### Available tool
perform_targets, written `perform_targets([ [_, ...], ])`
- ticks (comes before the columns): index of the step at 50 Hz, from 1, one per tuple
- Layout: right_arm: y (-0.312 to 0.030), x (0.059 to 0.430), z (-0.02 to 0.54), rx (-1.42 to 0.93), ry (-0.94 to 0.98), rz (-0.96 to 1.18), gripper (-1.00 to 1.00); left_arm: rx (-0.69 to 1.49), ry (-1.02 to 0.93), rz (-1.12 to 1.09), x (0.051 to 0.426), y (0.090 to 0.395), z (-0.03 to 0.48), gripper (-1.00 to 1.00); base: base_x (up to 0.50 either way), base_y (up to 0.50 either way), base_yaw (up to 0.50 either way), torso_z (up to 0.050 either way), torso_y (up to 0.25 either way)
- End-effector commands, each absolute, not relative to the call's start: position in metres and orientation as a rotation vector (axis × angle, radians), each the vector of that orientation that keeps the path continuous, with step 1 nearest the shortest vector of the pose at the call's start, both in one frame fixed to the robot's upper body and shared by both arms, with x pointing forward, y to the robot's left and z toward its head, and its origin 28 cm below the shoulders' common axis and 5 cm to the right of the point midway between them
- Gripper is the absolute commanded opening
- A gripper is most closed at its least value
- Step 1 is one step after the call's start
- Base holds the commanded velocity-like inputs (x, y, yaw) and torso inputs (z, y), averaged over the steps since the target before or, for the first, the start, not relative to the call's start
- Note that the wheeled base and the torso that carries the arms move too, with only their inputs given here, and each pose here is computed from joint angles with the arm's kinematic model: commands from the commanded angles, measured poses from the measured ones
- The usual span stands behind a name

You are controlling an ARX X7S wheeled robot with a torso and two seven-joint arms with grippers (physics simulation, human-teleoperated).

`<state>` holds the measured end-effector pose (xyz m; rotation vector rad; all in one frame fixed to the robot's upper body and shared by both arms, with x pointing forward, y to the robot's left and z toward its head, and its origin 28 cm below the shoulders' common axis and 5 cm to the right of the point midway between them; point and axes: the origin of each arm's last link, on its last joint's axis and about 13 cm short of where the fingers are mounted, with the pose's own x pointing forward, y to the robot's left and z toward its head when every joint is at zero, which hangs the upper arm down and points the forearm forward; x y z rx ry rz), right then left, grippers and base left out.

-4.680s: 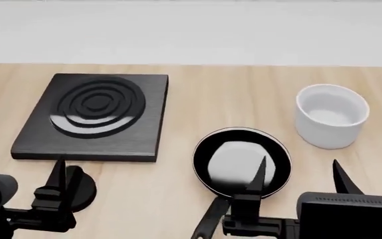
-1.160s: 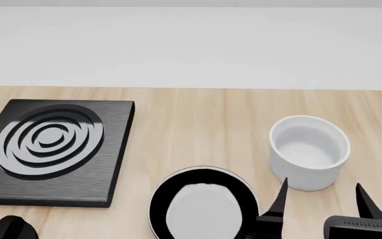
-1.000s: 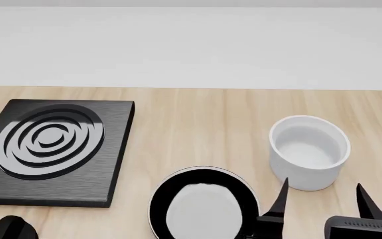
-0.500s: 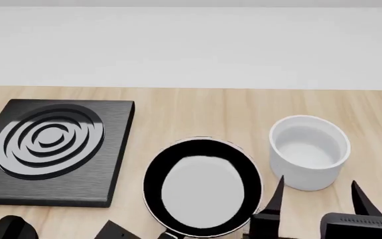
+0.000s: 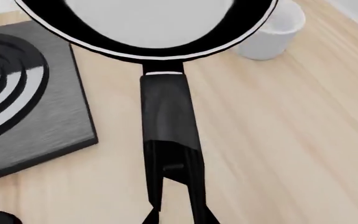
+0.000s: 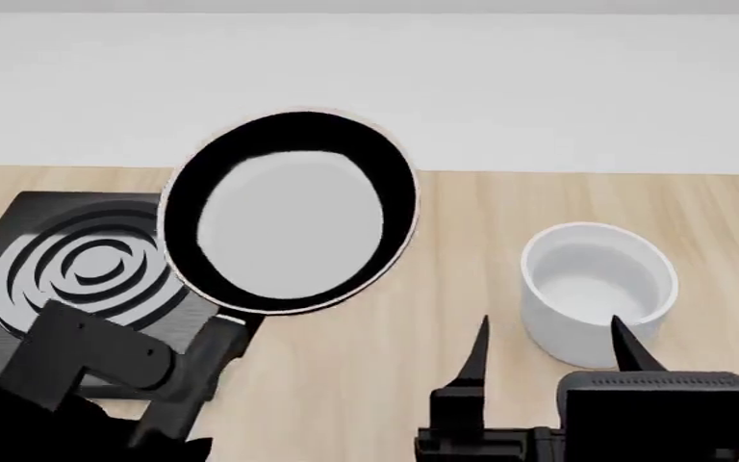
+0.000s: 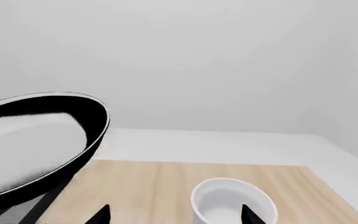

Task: Put the frying pan on the cabinet shelf.

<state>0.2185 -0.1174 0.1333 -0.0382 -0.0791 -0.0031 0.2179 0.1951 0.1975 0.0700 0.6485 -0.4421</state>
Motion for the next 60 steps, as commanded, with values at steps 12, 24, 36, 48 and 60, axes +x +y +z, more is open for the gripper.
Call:
perform_targets([
  [12,-0.110,0.225,0.136,-0.027,-0.073,0.044,1.00,-0.049,0.521,-0.104,0.219,0.281,0.275,-1.00,0.00,0.00,0.00,0.001,0.002],
  [24,-0.112,0.227,0.134,-0.021,-0.076,0.049,1.00,-0.091,0.495,0.075,0.205,0.333,0.308,-1.00,0.00,0.00,0.00,0.000,0.003],
  [36,-0.107,0.228,0.131,-0.033,-0.065,0.071,1.00,-0.226,0.468,0.231,0.214,0.374,0.326,-1.00,0.00,0.00,0.00,0.001,0.002],
  [48,-0.099,0.220,0.132,-0.044,-0.058,0.093,1.00,-0.259,0.422,0.311,0.244,0.395,0.354,-1.00,0.00,0.00,0.00,0.000,0.002],
  [60,-0.095,0.221,0.129,-0.062,-0.045,0.101,1.00,-0.337,0.452,0.426,0.251,0.403,0.377,-1.00,0.00,0.00,0.00,0.001,0.003],
])
